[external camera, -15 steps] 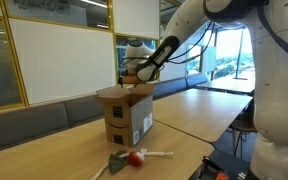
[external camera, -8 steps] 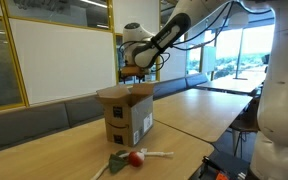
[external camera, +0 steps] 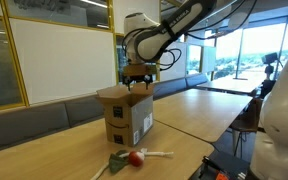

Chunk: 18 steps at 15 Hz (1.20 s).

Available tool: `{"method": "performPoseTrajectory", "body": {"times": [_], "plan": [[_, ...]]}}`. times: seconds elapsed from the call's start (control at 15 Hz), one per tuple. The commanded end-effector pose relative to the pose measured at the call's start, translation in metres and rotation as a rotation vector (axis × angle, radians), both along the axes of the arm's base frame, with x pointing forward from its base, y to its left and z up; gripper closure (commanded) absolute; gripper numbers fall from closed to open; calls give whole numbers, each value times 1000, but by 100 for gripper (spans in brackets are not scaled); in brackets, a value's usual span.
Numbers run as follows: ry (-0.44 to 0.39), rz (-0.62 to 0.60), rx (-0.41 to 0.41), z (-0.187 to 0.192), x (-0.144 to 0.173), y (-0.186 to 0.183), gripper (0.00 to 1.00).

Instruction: Put all the objects on the table into the cardboard box.

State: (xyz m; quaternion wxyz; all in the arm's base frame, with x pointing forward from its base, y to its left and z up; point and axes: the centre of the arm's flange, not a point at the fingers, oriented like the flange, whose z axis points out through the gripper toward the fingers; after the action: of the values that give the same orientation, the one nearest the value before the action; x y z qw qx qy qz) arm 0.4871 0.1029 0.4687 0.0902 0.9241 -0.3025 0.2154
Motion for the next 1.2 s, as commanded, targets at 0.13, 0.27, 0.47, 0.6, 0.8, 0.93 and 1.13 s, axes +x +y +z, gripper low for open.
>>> {"method": "performPoseTrajectory", "body": {"times": [0.13,0.27,0.47,0.6,0.8,0.93,1.13], "plan": [[95,30,107,-22,-52,-7,0],[128,53,153,-40,-58,-9,0],[196,86,213,-68,-62,-8,0],[217,104,237,-88,-63,-7,0],[216,135,267,-119,-60,-8,0],[204,153,290,-138,-55,-9,0],[198,165,325,-171,-48,-10,0]]}}
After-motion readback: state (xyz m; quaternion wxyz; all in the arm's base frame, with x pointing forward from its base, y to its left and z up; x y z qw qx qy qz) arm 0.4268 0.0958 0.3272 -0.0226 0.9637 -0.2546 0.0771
